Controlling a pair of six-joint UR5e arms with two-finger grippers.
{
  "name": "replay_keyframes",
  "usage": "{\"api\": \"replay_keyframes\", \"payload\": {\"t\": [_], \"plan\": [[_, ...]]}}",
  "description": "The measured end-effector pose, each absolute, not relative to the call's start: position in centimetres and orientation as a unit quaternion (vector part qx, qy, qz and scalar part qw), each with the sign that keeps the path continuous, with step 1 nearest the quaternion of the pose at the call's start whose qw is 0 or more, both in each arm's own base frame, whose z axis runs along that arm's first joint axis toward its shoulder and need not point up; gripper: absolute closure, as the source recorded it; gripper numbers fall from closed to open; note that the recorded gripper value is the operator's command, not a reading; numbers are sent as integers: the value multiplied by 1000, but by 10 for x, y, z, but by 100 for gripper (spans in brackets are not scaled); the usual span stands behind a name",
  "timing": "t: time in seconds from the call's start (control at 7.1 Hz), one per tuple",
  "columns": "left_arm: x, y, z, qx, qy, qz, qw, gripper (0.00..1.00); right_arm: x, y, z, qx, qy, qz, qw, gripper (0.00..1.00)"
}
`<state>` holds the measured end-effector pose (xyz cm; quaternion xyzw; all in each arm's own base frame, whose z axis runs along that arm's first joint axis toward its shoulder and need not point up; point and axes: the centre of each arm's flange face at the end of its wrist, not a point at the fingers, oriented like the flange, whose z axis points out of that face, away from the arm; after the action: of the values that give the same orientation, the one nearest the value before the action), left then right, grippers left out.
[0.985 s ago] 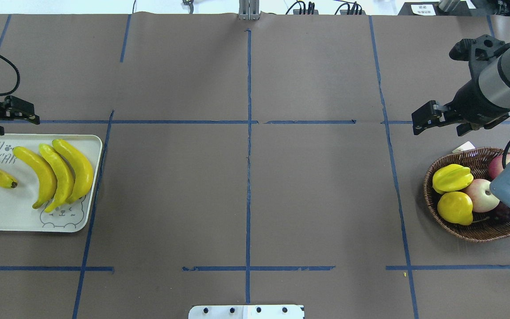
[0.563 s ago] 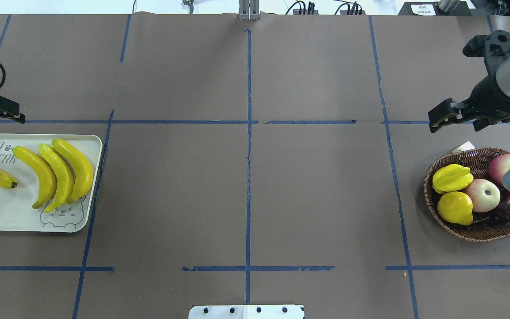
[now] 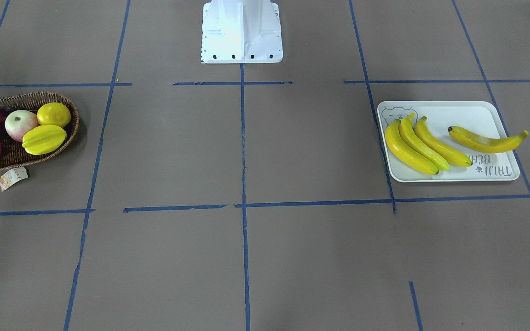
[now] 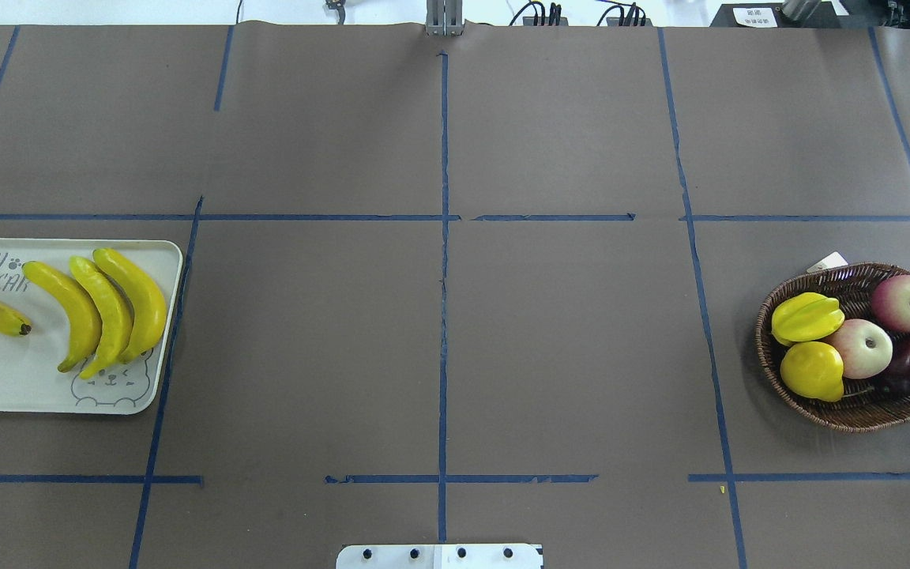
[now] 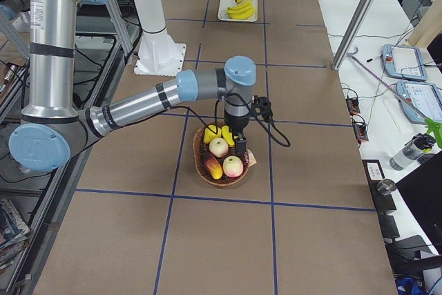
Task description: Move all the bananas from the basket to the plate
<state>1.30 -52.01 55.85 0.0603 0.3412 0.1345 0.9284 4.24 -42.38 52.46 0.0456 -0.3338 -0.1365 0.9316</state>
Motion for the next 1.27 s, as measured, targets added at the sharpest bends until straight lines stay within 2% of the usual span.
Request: {"api": "replay_keyframes", "payload": {"t": [0.28,0.42,0.84,1.27], "plan": [[-16,-512,573,51,337,146,929,0,109,-377,611,21,-355,-139,924,1],[-20,-505,583,44,336,141,930,0,118,-359,630,10,-373,-117,920,1],[-24,-486,604,26,336,133,932,0,121,-356,634,12,-373,-37,927,1],[-26,-473,610,13,335,119,934,0,80,-376,623,19,-343,-21,939,0]]}}
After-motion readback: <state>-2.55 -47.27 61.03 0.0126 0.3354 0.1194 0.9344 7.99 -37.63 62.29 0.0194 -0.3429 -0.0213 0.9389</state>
